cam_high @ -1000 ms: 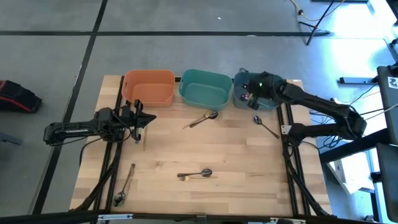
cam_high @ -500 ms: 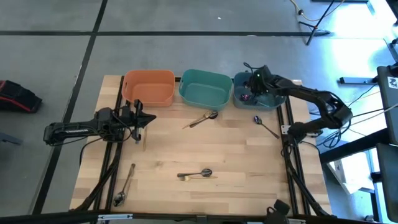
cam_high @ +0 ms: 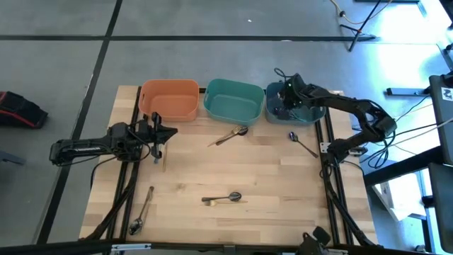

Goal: Sort silverware by color (type)
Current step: Put the blue spoon into the blue bin

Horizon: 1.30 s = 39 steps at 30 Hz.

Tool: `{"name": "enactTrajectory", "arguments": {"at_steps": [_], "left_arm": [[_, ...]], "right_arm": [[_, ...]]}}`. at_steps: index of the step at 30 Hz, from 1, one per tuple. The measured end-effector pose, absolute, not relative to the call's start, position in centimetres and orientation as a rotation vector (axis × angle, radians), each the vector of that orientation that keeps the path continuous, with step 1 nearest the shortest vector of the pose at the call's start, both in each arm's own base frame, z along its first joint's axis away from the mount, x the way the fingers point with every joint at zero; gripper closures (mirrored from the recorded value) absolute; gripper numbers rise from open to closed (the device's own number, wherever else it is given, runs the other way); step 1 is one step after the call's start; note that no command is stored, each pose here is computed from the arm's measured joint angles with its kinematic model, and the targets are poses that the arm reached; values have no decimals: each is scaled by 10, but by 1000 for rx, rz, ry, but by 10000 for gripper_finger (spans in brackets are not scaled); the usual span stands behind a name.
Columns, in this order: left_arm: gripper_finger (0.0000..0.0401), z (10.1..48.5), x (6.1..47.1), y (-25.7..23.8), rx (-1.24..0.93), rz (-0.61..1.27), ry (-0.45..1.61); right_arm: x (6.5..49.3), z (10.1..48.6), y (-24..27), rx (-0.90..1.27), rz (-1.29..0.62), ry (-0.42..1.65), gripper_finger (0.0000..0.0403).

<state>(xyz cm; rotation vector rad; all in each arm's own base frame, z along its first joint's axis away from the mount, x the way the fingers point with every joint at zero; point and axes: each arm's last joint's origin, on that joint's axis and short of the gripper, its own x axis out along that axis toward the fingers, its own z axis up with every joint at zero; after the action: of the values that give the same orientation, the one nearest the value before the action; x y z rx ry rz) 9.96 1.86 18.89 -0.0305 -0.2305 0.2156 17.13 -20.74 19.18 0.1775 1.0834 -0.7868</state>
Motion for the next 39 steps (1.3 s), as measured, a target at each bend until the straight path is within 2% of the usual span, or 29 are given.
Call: {"name": "enactTrajectory", "arguments": {"at_steps": [6,11,17,21,26,32,39], "left_arm": [[283,203,96,22,-46,353,-137],[233,219,94,26,-124,505,63],[234,220,103,29,-343,633,367],[236,216,112,30,-460,735,584],[237,205,122,33,-548,885,823],[237,183,120,38,-665,1076,1097],[237,170,127,45,-745,1112,1203]], "right_arm": [[172,248,-174,39,-822,894,247],[182,273,-129,-3,-643,633,216],[203,255,-72,-106,-388,403,212],[211,235,-39,-114,-242,348,212],[213,209,-4,-120,-85,353,212],[212,184,21,-139,-31,412,212],[215,174,40,-165,28,440,212]]}}
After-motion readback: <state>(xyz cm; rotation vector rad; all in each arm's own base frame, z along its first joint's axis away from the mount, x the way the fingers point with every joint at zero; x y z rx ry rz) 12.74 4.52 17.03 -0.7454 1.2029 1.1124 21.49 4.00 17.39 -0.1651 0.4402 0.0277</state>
